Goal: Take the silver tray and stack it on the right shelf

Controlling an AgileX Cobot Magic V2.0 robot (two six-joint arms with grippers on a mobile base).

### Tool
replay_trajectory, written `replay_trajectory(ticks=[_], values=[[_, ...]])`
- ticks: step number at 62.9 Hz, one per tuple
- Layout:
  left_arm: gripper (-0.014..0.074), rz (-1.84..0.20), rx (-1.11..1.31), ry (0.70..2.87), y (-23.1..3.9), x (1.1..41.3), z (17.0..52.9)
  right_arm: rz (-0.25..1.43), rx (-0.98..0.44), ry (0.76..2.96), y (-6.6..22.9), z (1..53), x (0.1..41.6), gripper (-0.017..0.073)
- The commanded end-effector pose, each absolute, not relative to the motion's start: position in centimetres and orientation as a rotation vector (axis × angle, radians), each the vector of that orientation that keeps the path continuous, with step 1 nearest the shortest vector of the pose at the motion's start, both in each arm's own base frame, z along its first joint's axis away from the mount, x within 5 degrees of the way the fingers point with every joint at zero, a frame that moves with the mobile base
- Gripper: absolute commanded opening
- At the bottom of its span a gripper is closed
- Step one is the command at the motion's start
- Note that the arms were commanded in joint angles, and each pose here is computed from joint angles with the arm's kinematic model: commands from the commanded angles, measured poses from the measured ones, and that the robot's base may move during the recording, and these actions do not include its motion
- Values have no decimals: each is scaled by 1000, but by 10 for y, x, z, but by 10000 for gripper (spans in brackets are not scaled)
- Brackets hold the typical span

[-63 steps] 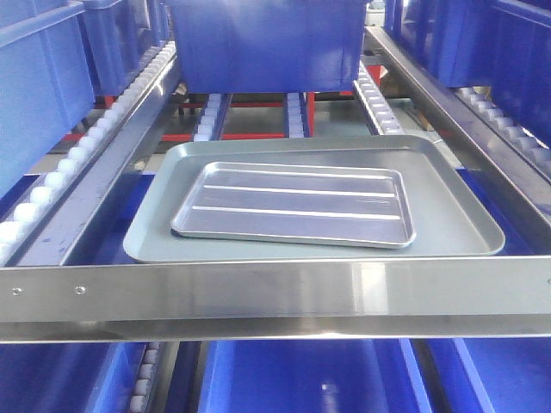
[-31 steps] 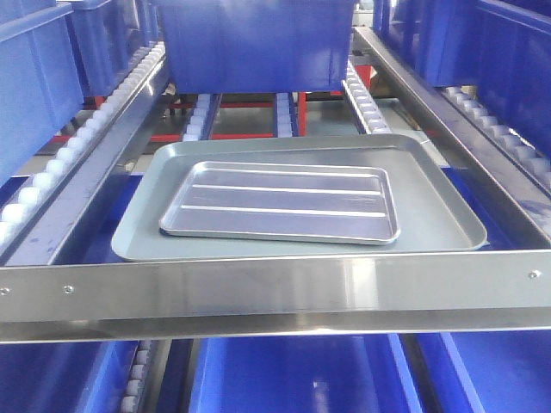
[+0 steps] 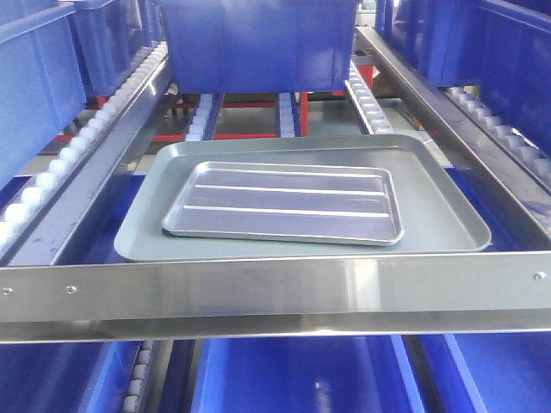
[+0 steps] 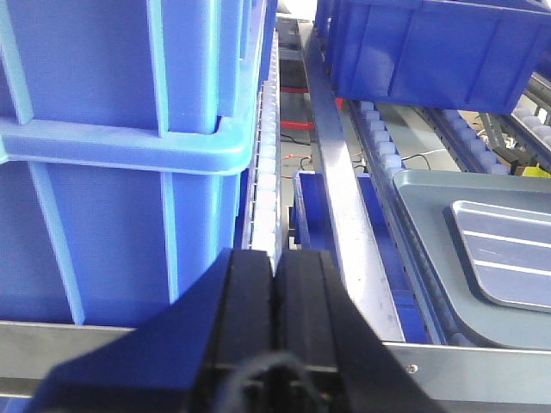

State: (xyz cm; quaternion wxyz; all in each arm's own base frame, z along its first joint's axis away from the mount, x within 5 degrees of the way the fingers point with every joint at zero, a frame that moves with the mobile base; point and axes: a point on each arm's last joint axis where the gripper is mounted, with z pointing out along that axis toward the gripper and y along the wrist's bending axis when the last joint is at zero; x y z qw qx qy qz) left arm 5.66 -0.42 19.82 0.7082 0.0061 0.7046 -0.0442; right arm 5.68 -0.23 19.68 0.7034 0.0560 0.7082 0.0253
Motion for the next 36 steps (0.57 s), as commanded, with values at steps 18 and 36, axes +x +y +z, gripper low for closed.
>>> replay_trajectory(ticks=[18, 36], values=[[-101, -98, 0, 1482, -3, 56, 201, 47, 116, 1438, -3, 213, 54, 49], [-101, -98, 0, 1482, -3, 56, 201, 47, 116, 1438, -3, 213, 54, 49]])
